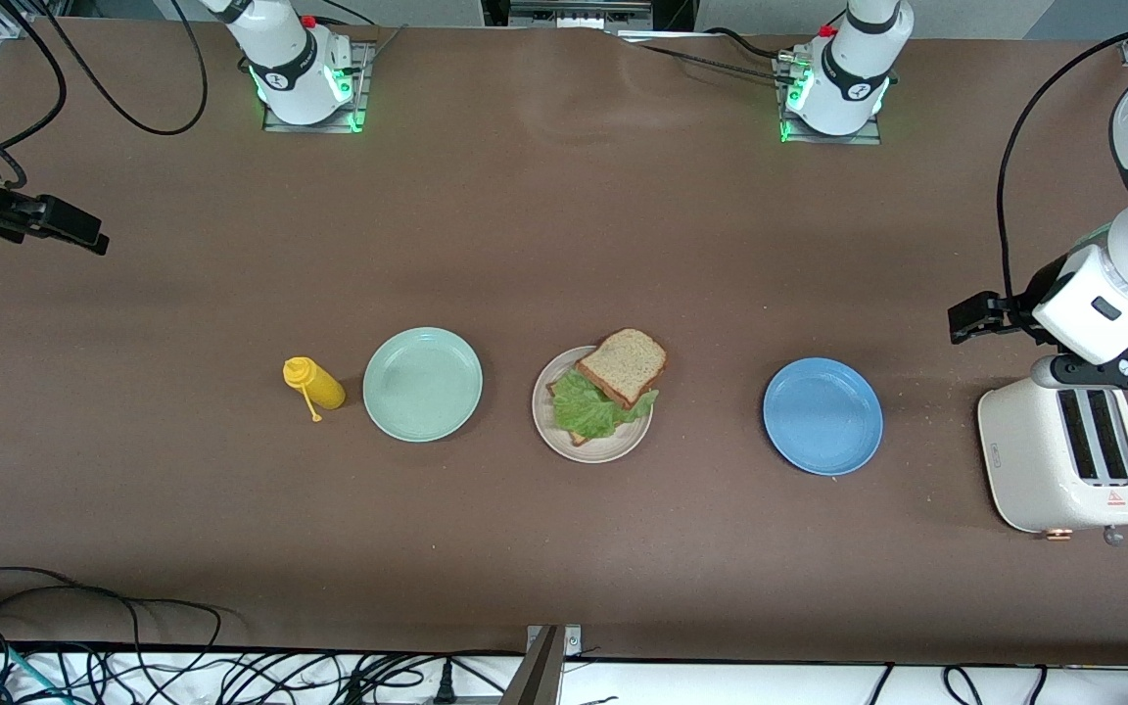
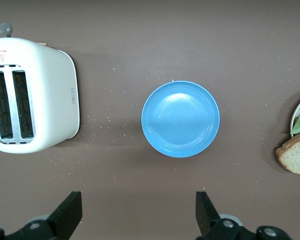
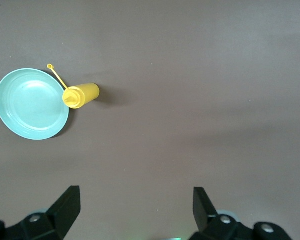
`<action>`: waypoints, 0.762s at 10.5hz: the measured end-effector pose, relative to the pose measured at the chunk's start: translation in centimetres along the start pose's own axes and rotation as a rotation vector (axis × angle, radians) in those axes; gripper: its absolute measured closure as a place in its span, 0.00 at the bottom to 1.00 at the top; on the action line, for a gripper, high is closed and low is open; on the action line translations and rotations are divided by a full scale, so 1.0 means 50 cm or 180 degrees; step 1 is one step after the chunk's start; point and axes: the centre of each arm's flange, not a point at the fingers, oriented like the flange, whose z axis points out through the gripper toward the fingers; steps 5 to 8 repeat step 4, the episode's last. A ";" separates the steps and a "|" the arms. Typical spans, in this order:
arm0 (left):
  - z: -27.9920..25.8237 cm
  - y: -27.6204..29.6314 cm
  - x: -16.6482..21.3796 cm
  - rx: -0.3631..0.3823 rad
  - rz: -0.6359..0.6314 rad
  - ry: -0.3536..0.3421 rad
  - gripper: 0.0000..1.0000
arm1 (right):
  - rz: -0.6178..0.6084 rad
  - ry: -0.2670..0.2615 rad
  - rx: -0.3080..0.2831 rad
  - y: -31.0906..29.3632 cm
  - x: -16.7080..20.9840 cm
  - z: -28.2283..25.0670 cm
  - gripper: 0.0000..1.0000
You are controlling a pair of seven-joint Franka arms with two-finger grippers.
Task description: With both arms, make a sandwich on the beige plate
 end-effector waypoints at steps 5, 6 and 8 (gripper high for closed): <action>0.002 0.000 -0.001 0.0002 0.0003 -0.0018 0.00 | -0.0002 -0.0062 -0.0006 -0.002 0.015 0.025 0.00; 0.002 0.000 -0.001 0.0002 0.0003 -0.0018 0.00 | -0.0002 -0.0062 -0.0006 -0.002 0.015 0.025 0.00; 0.002 0.000 -0.001 0.0002 0.0003 -0.0018 0.00 | -0.0002 -0.0062 -0.0006 -0.002 0.015 0.025 0.00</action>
